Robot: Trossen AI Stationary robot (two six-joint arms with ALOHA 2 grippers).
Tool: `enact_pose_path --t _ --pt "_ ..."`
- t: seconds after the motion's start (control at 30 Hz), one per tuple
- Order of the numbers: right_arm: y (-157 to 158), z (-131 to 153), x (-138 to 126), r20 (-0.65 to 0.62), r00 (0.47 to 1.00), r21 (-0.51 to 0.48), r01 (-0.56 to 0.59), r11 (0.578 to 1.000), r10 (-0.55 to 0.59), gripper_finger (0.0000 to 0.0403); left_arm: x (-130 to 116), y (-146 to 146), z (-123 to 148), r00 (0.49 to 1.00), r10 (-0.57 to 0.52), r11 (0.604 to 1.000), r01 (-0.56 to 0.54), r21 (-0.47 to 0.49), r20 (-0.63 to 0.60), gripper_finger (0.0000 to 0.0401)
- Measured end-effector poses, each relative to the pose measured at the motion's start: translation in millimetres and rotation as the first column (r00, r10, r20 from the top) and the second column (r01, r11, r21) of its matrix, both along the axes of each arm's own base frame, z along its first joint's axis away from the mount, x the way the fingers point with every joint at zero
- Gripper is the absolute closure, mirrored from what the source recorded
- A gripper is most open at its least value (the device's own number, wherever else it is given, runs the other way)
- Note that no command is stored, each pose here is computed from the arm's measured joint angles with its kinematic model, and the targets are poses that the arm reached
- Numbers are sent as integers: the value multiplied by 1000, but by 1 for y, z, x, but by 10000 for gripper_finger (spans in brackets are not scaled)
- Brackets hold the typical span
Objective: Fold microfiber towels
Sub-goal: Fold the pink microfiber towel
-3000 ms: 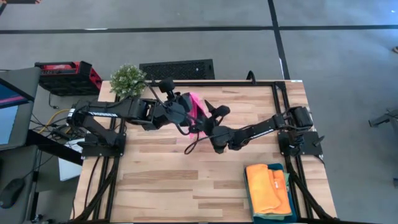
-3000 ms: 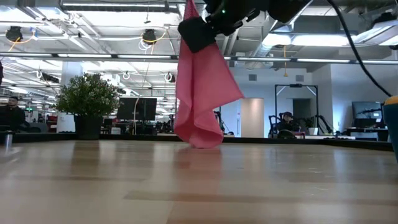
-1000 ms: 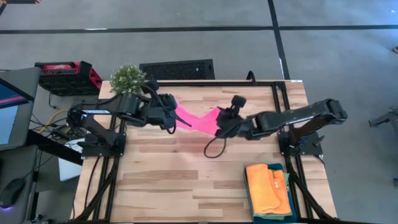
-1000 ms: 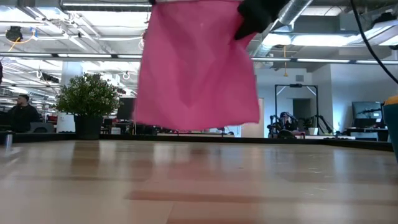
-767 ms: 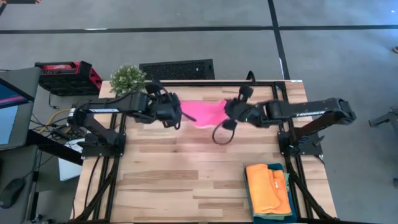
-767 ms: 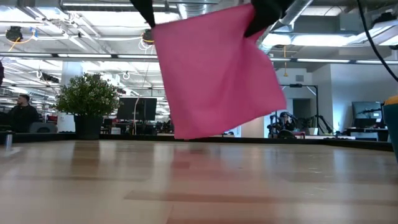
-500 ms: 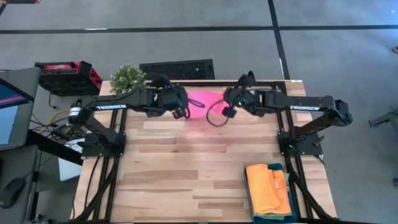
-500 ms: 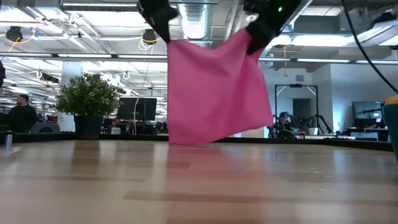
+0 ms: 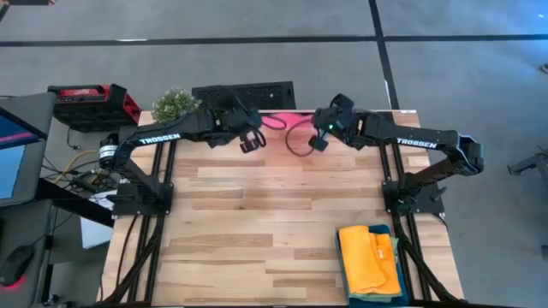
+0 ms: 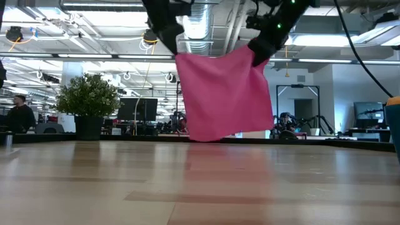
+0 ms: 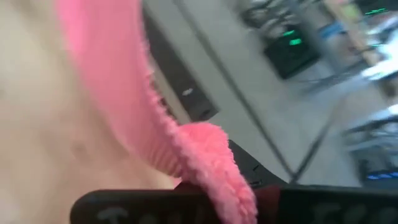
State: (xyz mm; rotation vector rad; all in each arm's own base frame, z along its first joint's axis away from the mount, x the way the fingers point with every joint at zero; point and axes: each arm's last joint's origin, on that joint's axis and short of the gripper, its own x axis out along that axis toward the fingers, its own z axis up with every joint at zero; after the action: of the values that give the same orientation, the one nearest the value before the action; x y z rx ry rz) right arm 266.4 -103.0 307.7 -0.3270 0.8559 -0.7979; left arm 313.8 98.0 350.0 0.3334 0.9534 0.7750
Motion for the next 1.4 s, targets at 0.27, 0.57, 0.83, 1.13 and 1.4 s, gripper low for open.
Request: enact_pose_path --t 0.27,0.57,0.83,1.13,1.4 --pt "29 -46 -7 -93 994 191 -44 981 63 397 1 -26 -47 989 -50 982 24 -188 -140 401" --pt "79 -87 -15 -122 958 463 -176 869 259 397 -10 -71 -96 971 -108 917 14 -398 -213 401" --pt "110 -111 -26 -125 916 596 -238 767 381 397 -17 -96 -125 960 -158 861 20 -509 -230 401" --pt "107 -127 -33 -133 943 605 -167 779 305 397 -10 -93 -132 979 -141 869 53 -492 -144 401" --pt "80 -134 -37 -138 978 577 -48 815 156 397 -9 -65 -143 995 -43 881 -6 -473 -93 401"
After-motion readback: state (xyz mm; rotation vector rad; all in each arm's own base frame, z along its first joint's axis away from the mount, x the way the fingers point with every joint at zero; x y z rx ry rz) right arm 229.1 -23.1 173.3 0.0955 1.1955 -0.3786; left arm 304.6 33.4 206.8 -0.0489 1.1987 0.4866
